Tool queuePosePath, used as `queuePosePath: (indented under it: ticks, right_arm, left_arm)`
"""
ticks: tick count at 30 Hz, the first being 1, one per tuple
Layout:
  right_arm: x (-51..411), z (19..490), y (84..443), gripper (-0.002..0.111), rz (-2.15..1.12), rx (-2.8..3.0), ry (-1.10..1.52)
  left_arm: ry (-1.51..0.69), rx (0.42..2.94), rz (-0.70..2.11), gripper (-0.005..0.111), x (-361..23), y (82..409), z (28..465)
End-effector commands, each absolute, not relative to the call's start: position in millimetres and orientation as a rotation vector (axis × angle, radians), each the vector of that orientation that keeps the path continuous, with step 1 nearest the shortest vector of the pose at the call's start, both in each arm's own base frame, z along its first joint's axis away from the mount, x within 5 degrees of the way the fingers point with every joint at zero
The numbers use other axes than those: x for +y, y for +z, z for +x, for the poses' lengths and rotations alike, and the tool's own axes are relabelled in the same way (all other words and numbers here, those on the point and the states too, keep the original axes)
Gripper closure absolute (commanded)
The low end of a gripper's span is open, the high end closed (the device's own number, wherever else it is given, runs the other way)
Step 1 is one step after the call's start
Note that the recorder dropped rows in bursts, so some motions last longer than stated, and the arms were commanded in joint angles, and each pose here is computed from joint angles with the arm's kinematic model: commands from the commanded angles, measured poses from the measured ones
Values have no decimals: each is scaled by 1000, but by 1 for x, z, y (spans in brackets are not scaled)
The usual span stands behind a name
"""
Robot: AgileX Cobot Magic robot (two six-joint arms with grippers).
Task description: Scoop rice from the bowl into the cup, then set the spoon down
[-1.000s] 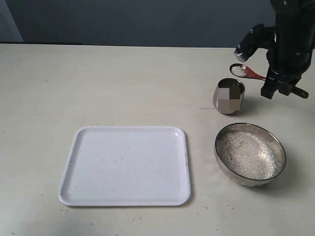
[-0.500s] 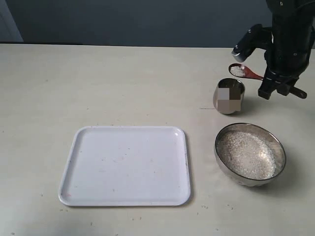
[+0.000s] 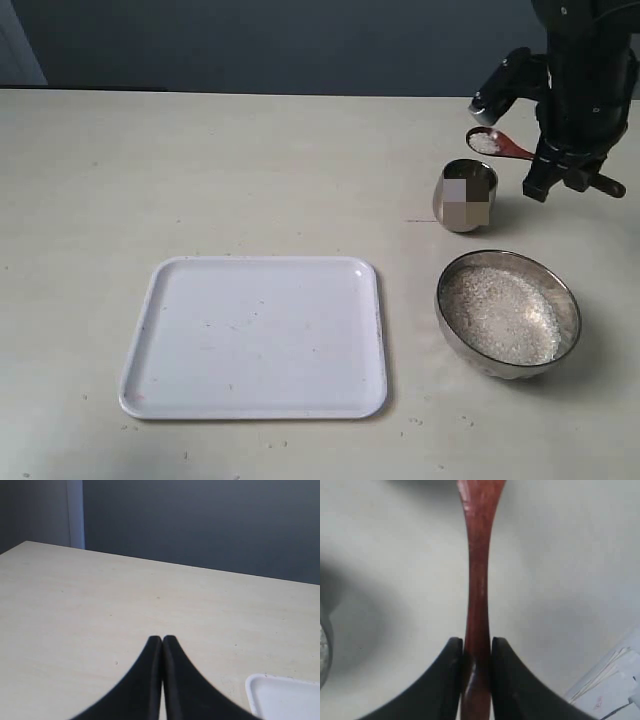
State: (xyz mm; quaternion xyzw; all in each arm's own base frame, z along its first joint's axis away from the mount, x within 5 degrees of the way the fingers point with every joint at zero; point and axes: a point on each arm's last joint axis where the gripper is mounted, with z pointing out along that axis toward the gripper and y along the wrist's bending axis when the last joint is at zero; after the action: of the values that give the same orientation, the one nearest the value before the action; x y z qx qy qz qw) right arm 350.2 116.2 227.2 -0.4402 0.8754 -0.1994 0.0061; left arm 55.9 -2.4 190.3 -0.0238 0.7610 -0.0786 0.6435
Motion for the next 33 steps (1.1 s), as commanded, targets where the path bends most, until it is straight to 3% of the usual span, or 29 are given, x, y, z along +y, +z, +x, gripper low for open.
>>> queuePosePath:
  ticks: [1,12,33]
  right_arm:
    - [116,350,229,109,-1365,2746,-655]
    - [111,332,200,109,-1469,2748,-847]
    - [120,338,200,109,-1397,2643,-976]
  left_arm:
    - [-191,1715,-52,106,-3,192,56]
    - [-191,1715,-52,106,-3,192,56]
    - [-191,1715,-52,106,-3,192,56]
